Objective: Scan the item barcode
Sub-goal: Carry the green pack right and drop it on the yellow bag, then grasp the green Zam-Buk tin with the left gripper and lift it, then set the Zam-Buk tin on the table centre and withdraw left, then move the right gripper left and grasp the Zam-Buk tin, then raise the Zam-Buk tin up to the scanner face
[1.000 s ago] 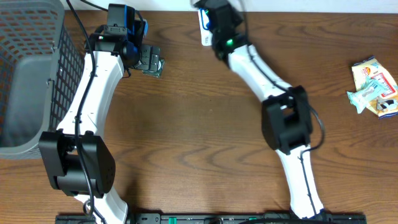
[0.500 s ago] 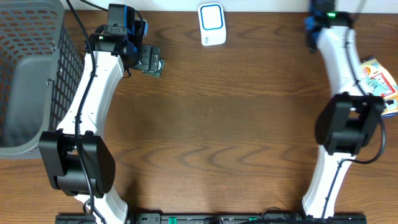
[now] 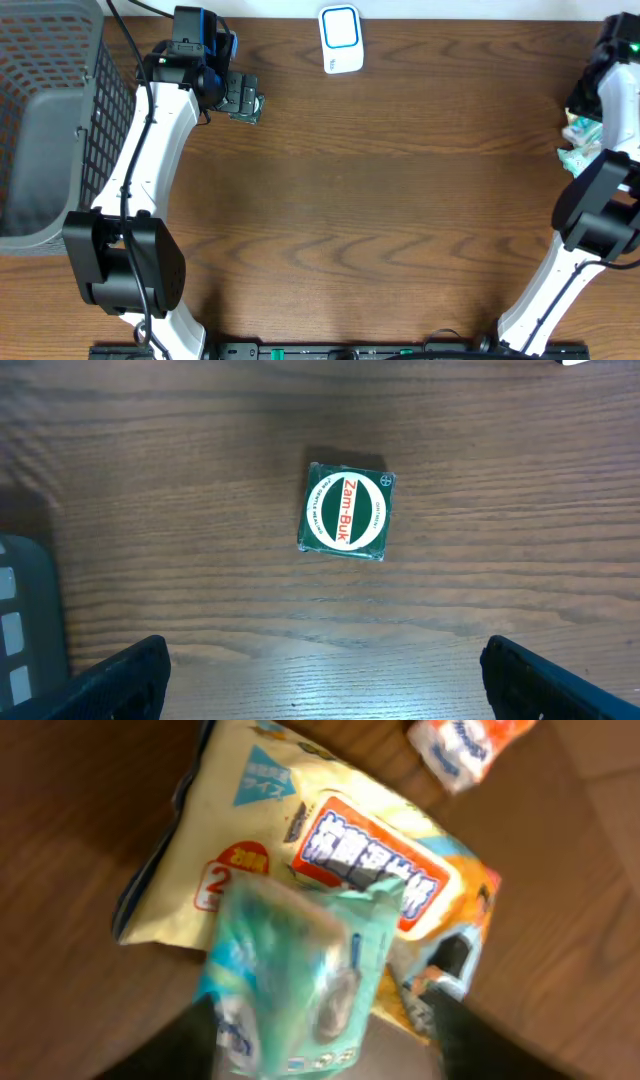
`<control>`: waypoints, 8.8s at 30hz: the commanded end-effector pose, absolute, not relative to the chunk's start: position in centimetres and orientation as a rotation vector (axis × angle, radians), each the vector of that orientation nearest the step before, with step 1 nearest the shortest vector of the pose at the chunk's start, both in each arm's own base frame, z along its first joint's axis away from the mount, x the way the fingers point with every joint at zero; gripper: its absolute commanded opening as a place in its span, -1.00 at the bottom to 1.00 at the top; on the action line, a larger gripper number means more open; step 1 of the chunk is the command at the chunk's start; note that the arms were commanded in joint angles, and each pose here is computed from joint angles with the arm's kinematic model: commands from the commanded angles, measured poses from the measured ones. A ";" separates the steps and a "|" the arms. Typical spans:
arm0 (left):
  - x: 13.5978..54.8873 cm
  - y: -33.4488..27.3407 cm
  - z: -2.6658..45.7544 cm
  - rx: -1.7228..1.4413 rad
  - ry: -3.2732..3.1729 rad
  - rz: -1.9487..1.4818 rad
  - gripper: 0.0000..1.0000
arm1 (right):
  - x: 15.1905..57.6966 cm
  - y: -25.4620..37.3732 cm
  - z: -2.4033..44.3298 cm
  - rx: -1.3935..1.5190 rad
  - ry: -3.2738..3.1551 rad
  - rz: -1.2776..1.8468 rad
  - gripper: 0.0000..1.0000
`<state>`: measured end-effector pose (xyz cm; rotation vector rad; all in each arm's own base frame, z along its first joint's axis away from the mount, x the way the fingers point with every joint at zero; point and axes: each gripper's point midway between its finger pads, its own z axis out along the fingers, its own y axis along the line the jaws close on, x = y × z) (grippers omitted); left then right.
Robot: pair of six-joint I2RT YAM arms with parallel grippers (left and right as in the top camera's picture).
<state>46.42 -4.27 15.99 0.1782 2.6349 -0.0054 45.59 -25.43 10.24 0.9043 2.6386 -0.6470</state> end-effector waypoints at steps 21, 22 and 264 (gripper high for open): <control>46.2 -3.9 15.2 0.191 2.655 0.017 0.95 | 53.8 -8.1 18.4 0.514 2.490 -0.037 0.99; 46.2 -3.9 15.2 0.191 2.655 0.017 0.95 | 54.1 -7.4 18.7 0.496 2.480 -0.028 0.99; 46.1 -1.5 10.1 -0.285 2.785 0.016 0.95 | 66.5 26.8 16.7 -0.298 1.914 0.324 -0.11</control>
